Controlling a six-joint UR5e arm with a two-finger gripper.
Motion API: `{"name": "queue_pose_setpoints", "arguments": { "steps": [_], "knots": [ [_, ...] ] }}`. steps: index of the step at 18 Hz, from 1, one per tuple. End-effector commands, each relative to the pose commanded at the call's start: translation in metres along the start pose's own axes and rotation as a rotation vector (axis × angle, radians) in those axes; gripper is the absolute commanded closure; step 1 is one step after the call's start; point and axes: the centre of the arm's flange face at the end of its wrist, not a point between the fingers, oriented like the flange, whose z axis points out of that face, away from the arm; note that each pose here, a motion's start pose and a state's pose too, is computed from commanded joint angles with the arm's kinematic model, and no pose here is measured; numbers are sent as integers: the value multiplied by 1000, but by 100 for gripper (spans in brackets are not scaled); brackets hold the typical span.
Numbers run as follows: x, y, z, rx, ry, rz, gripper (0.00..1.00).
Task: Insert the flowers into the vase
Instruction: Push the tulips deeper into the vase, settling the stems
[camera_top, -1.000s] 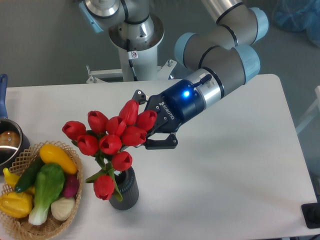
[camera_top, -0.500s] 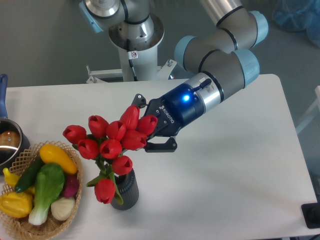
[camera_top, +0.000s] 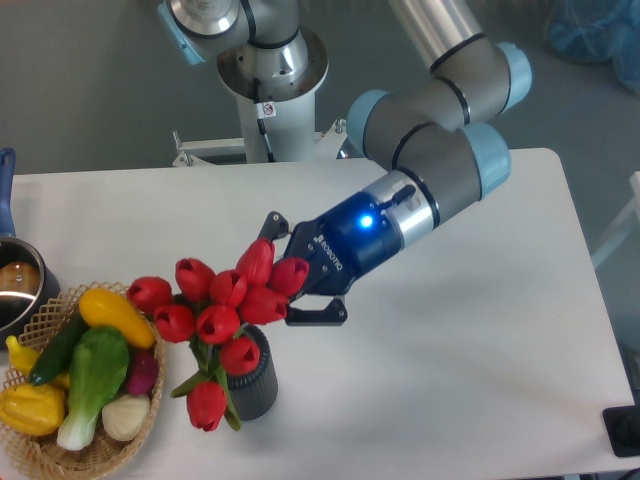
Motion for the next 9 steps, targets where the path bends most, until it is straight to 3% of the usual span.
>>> {"name": "queue_pose_setpoints", "arguments": {
  "steps": [9],
  "knots": [
    [-3, 30, 2, -52, -22, -12, 98]
  ]
}}
